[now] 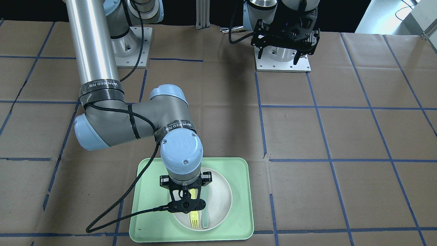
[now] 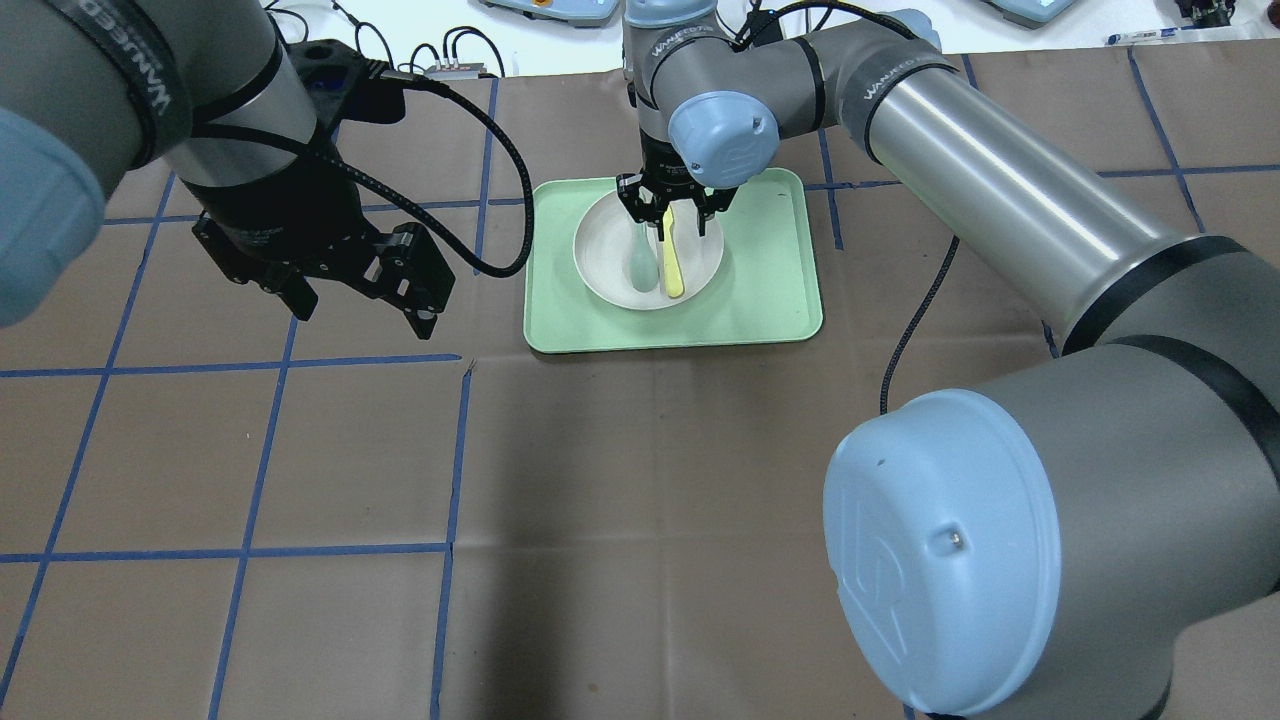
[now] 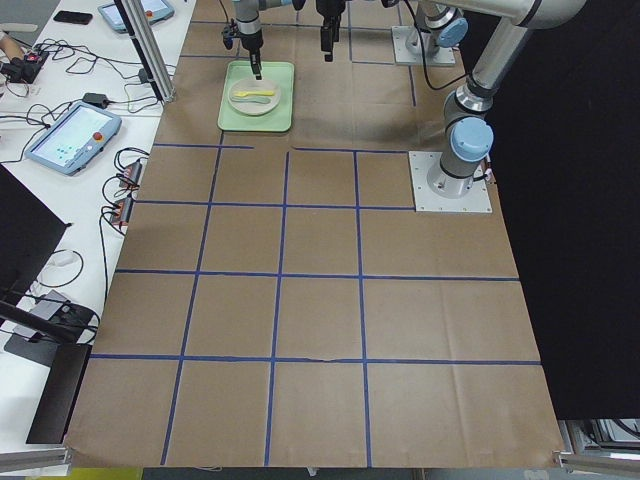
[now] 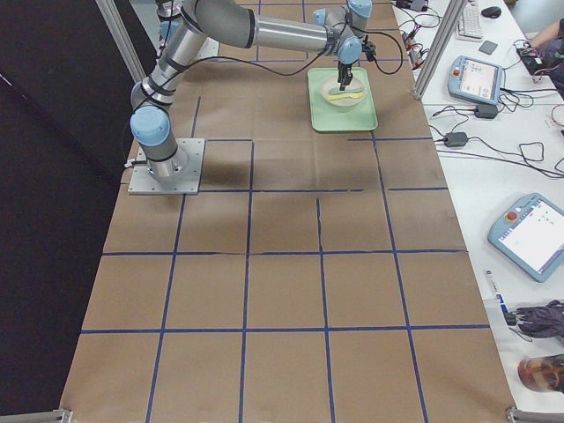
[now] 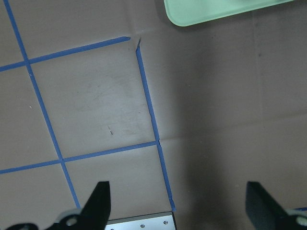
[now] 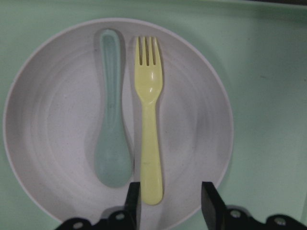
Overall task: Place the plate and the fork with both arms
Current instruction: 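Lower the right gripper over the yellow fork on the plate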
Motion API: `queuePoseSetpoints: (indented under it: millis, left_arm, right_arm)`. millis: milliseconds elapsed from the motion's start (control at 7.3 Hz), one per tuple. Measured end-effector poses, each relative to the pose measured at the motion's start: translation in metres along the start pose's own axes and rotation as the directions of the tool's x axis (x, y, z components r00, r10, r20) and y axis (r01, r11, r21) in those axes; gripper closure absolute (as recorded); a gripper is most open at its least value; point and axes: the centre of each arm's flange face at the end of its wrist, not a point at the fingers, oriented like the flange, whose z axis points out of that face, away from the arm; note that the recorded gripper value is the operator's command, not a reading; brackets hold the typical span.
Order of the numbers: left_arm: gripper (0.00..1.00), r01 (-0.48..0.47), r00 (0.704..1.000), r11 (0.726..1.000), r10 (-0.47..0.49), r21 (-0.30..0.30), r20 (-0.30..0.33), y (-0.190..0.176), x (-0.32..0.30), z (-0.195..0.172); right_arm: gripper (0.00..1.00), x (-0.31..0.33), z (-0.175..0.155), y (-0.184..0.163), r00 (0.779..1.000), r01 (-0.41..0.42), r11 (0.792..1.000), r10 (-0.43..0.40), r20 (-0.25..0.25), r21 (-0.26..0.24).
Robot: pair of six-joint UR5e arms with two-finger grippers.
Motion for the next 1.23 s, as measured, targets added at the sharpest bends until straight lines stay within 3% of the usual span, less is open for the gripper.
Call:
queuePoseSetpoints:
  millis: [685,1232]
  left_arm:
    - [0.0,0.002,1.0,1.0,-0.002,0.002,0.003,0.001,-0.001,-0.001]
    - [0.0,0.003,1.0,1.0,-0.003,0.002,0.004,0.001,-0.001,-0.001]
  right_arm:
    - [0.57,-0.001,0.029,-0.006,1.0,-0.003,0.999,0.003,-0.006,-0.032]
    - [0.57,-0.003,0.044,-0.014,1.0,-0.017,1.0,0.017,0.001,0.001]
